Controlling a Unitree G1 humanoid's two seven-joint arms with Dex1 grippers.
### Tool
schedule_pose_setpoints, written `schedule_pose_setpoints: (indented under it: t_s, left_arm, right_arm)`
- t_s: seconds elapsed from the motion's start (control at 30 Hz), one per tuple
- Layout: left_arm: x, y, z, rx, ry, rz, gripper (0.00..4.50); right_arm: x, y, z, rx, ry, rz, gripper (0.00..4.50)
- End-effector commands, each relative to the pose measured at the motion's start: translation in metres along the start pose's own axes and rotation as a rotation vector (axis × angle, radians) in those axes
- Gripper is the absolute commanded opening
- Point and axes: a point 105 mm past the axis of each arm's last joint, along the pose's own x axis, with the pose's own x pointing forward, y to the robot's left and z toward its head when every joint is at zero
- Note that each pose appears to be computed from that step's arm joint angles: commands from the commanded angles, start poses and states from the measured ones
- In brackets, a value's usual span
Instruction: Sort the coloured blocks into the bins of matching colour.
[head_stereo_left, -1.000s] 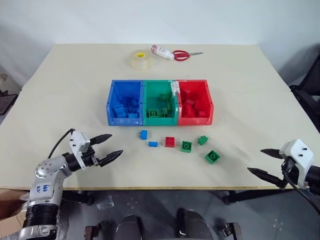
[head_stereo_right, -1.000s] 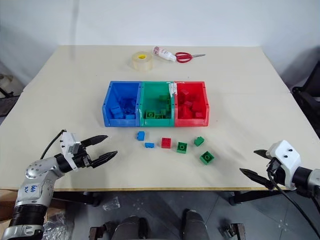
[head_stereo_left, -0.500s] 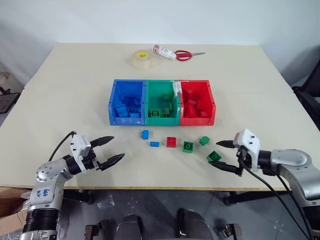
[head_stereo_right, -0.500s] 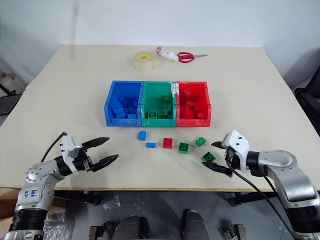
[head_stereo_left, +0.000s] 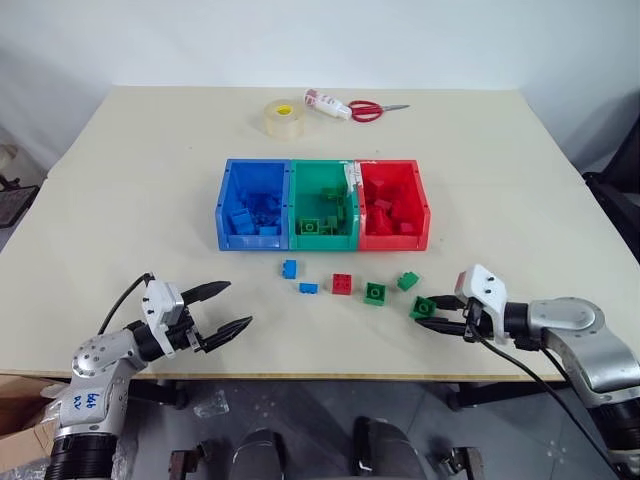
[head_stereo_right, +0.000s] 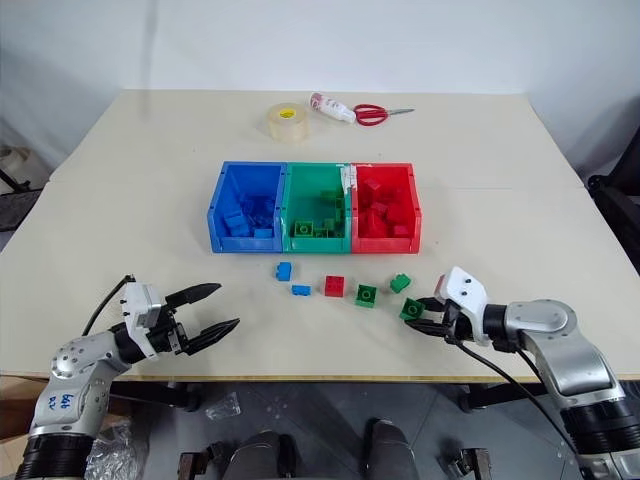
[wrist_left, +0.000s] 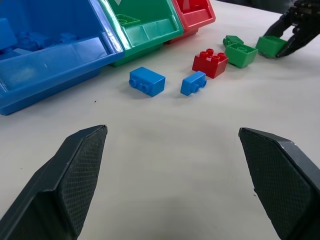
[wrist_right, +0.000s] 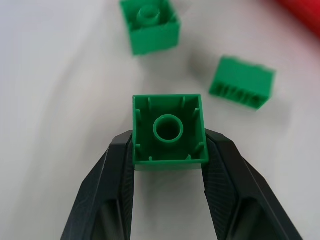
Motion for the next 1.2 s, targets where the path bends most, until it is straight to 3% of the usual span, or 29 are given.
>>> schedule_pose_setpoints:
  t_s: [0.03, 0.3, 0.5, 0.63, 0.8, 1.0, 1.2]
  left_arm:
    - [0.005, 0.001, 0.009, 0.033, -0.035, -0.005, 4.5]
    - [0.016, 0.002, 0.012, 0.043, -0.058, -0.009, 4.5]
    - [0.018, -0.002, 0.012, 0.042, -0.07, 0.0, 4.5]
    - [0.019, -0.003, 0.013, 0.039, -0.081, 0.013, 4.5]
    - [0.02, -0.004, 0.011, 0.03, -0.079, 0.015, 4.5]
    - [0.027, -0.005, 0.01, 0.016, -0.087, -0.003, 4.5]
    - [0.031, -0.002, 0.008, 0.009, -0.084, -0.02, 4.5]
  right_arm:
    - [0.002, -0.009, 0.049, -0.088, -0.149, -0.037, 1.47]
    - [0.057, -0.029, 0.116, -0.138, -0.317, -0.063, 1.47]
    - [0.104, -0.048, 0.151, -0.185, -0.375, -0.14, 1.47]
    - [0.12, -0.061, 0.165, -0.169, -0.401, -0.218, 2.81]
    - [0.11, -0.051, 0.156, -0.198, -0.422, -0.182, 4.49]
    - [0.059, -0.026, 0.119, -0.198, -0.396, -0.102, 4.49]
    - [-0.003, -0.001, 0.072, -0.103, -0.274, -0.085, 4.49]
